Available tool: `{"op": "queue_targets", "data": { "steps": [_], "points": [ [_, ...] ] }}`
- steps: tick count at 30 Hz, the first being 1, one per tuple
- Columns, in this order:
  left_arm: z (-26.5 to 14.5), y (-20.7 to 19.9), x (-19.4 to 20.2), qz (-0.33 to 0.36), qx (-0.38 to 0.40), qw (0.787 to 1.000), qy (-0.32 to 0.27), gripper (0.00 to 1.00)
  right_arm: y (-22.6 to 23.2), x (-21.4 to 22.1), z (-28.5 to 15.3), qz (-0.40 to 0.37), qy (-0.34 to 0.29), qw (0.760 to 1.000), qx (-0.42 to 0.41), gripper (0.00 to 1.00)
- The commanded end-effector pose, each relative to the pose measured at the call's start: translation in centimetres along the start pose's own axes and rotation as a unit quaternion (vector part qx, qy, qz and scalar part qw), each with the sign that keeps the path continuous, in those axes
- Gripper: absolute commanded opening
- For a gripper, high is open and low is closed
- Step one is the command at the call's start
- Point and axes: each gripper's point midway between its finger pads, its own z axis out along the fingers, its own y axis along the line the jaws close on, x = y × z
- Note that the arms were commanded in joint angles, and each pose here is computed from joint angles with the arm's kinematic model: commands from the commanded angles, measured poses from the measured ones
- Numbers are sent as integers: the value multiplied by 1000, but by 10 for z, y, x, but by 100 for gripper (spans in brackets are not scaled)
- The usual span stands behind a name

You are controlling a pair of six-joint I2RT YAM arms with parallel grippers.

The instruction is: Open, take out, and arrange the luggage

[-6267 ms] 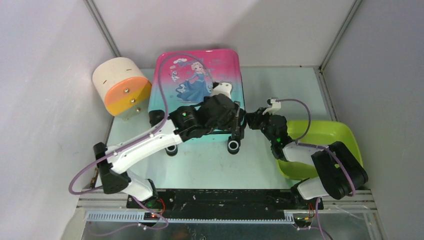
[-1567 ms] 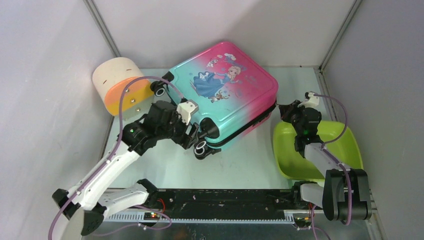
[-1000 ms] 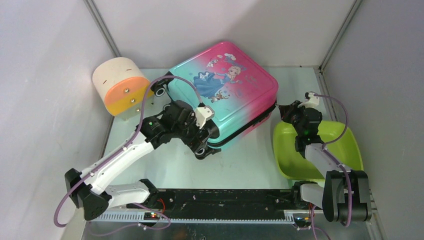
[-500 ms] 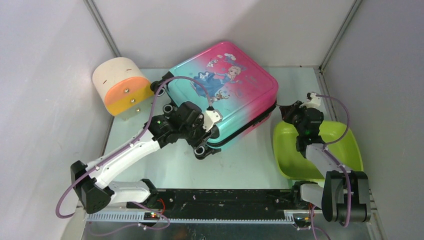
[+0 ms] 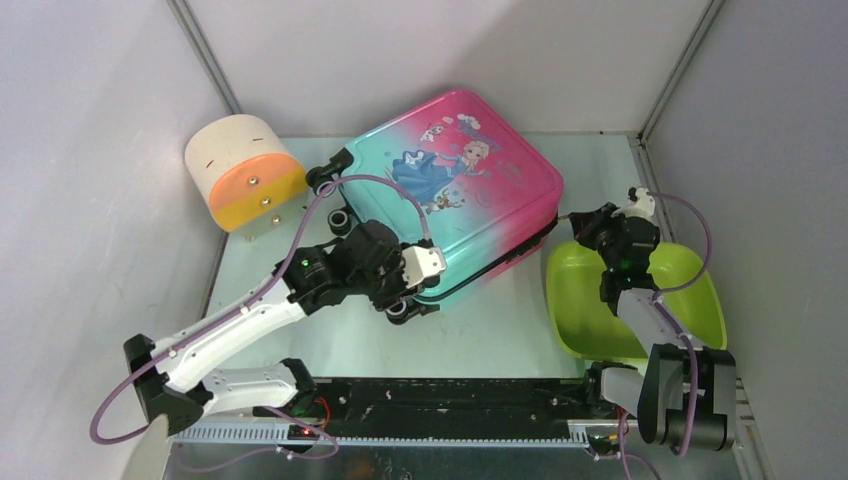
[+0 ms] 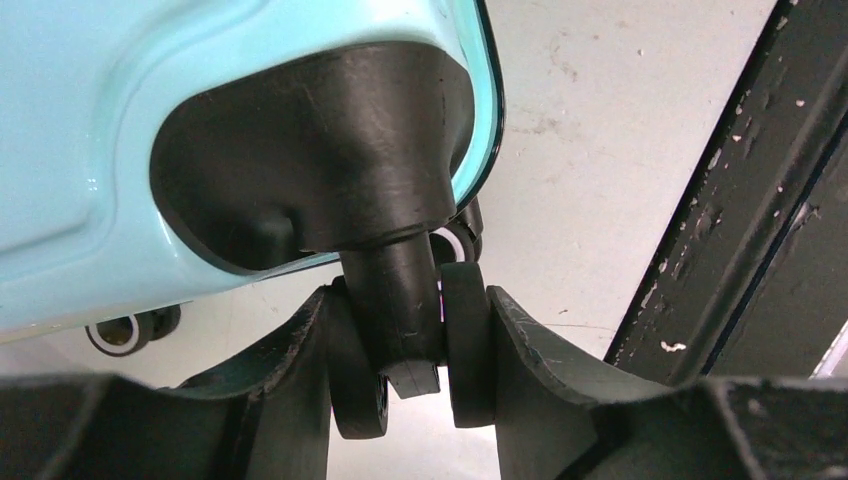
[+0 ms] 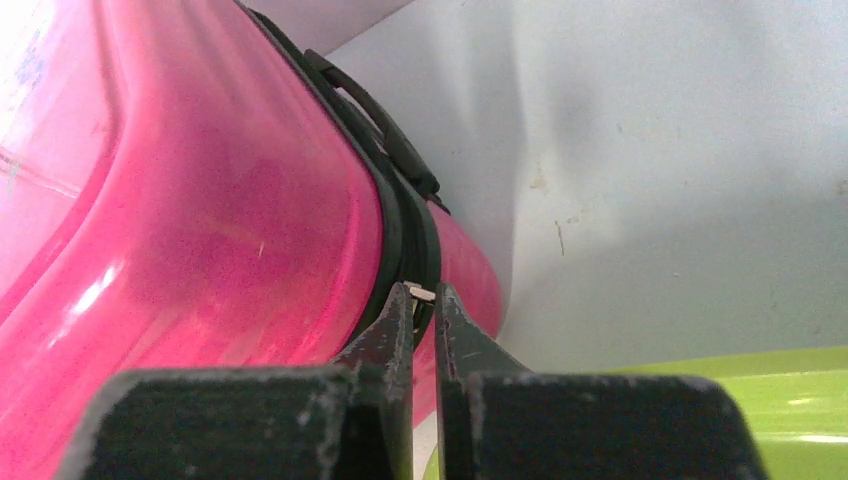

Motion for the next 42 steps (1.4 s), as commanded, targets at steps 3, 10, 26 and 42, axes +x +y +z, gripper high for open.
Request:
{"op": "queue_targets", "data": {
  "steps": [3, 10, 26, 42],
  "points": [
    [-23, -67, 10, 125, 166, 978, -31, 0, -4, -56, 23, -15, -86, 996, -3, 0],
    [-26, -72, 19, 140, 183, 973, -26, 0, 6, -80, 54, -13, -106, 994, -39, 0],
    [-23, -62, 28, 120, 162, 978, -50, 0, 5, -67, 115, 40, -70, 993, -91, 0],
    [-78, 48, -3, -267, -181, 944, -68, 83, 15, -27, 105, 28, -6, 995, -94, 0]
  ]
}}
